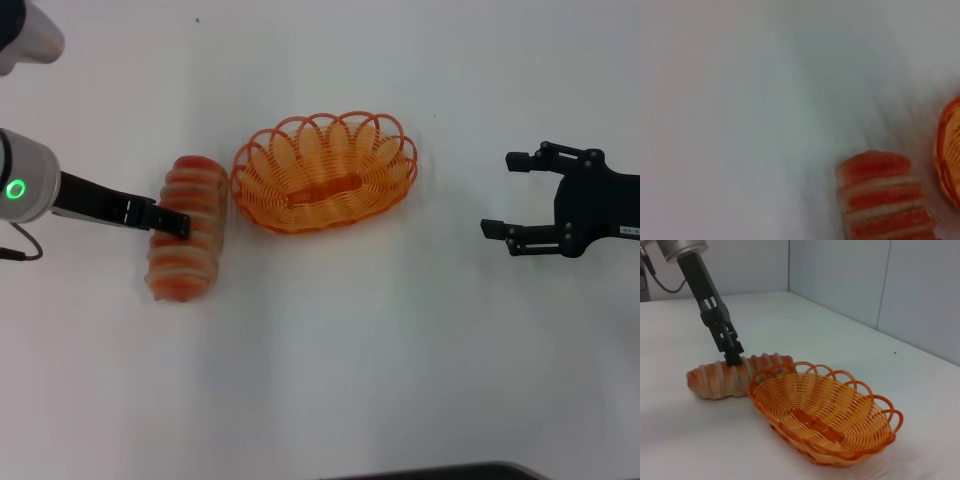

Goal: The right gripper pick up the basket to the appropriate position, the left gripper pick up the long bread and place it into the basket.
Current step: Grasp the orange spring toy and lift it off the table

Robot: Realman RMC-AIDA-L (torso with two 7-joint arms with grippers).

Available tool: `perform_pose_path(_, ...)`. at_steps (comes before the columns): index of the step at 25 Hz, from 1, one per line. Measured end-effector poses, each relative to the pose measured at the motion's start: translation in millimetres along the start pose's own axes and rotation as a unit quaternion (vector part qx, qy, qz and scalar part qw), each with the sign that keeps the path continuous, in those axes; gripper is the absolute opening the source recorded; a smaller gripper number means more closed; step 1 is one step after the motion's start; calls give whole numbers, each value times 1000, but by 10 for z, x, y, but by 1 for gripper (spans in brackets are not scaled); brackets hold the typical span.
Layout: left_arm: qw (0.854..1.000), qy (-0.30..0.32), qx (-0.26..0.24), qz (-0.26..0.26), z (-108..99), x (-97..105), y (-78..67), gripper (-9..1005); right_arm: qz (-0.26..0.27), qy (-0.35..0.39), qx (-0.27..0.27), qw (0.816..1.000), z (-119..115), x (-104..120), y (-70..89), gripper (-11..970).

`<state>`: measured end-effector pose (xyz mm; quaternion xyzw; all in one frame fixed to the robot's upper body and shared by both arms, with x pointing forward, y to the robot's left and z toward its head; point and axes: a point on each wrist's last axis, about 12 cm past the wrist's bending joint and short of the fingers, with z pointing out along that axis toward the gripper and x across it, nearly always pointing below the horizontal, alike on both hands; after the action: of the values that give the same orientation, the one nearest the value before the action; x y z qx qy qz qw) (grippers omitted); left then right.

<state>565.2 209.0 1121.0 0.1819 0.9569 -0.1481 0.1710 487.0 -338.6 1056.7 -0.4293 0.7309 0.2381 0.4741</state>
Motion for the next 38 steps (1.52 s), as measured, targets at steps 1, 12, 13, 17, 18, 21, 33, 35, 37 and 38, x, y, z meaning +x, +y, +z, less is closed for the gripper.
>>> perform_pose_path(1,1000,0,3,0,-6,-7,-16,936,0,0,0,1000,0,-1,0,927)
perform_pose_path(12,999,-4,52,-16,-117,-55,-88,937,0,-1,-6,1000,6,-4,15,927)
perform_pose_path(13,998,-2,52,-17,-106,-49,-90,937,1,-2,-7,1000,4,-5,17,927)
perform_pose_path(17,999,1,49,-22,-63,-28,-71,937,1,-2,-8,1000,2,-3,23,927)
perform_pose_path(18,999,1,49,-23,-55,-23,-63,937,1,-2,-9,1000,4,-4,26,927)
perform_pose_path(21,999,3,45,-26,-39,-12,-43,938,1,-3,-12,1000,6,-7,32,927)
perform_pose_path(33,999,20,38,-33,22,24,-24,941,1,-4,-15,1000,6,-10,39,927)
perform_pose_path(35,998,22,40,-33,27,25,-31,941,1,-4,-16,1000,6,-9,40,927)
perform_pose_path(37,998,23,40,-33,30,24,-35,941,1,-4,-16,1000,6,-9,40,927)
perform_pose_path(38,998,23,41,-33,33,26,-36,941,0,-4,-16,1000,7,-9,41,927)
